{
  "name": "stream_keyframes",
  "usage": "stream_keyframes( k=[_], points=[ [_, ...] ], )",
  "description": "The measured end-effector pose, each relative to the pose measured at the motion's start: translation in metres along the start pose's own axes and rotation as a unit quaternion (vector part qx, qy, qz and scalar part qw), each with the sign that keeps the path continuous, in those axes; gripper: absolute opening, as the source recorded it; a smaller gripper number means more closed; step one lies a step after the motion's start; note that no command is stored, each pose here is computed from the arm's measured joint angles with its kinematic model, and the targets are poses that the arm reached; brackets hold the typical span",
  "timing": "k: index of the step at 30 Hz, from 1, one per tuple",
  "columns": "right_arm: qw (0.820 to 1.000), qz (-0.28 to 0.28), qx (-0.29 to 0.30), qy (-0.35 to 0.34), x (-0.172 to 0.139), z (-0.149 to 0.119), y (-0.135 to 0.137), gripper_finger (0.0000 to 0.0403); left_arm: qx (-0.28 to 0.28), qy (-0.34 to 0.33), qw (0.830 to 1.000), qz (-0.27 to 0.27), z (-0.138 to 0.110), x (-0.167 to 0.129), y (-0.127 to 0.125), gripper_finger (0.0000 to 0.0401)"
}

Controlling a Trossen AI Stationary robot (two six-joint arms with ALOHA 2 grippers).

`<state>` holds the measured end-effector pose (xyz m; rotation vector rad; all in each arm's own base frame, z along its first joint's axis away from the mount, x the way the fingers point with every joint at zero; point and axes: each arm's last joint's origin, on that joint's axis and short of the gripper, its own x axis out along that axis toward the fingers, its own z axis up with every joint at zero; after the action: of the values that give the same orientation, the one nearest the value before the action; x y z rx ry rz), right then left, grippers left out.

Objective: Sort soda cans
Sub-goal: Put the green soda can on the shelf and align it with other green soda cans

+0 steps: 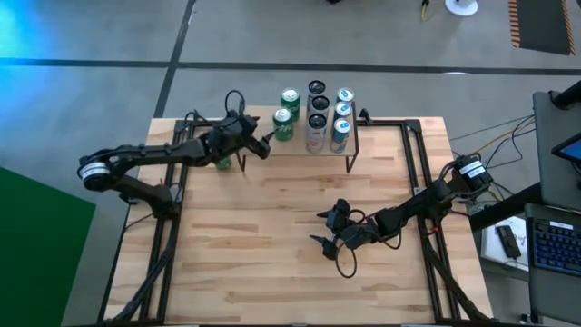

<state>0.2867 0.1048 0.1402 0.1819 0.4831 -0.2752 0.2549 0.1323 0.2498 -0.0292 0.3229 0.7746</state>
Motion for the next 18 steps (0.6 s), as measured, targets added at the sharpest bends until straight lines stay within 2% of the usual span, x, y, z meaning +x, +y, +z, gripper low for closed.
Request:
stream_keyframes(
  k=[6, 18],
  points=[
    [1.000, 0.004, 0.000, 0.001, 0.000, 0.000, 0.000, 0.0345, 0.002, 0.015, 0.999, 0.053, -0.013, 0.012, -0.001, 0.0315],
    [1.000, 0.006, -0.006, -0.003, -0.002, 0.003, 0.000, 0.0345, -0.019, -0.004, 0.999, 0.045, -0.024, 0.034, -0.008, 0.0295]
  ],
)
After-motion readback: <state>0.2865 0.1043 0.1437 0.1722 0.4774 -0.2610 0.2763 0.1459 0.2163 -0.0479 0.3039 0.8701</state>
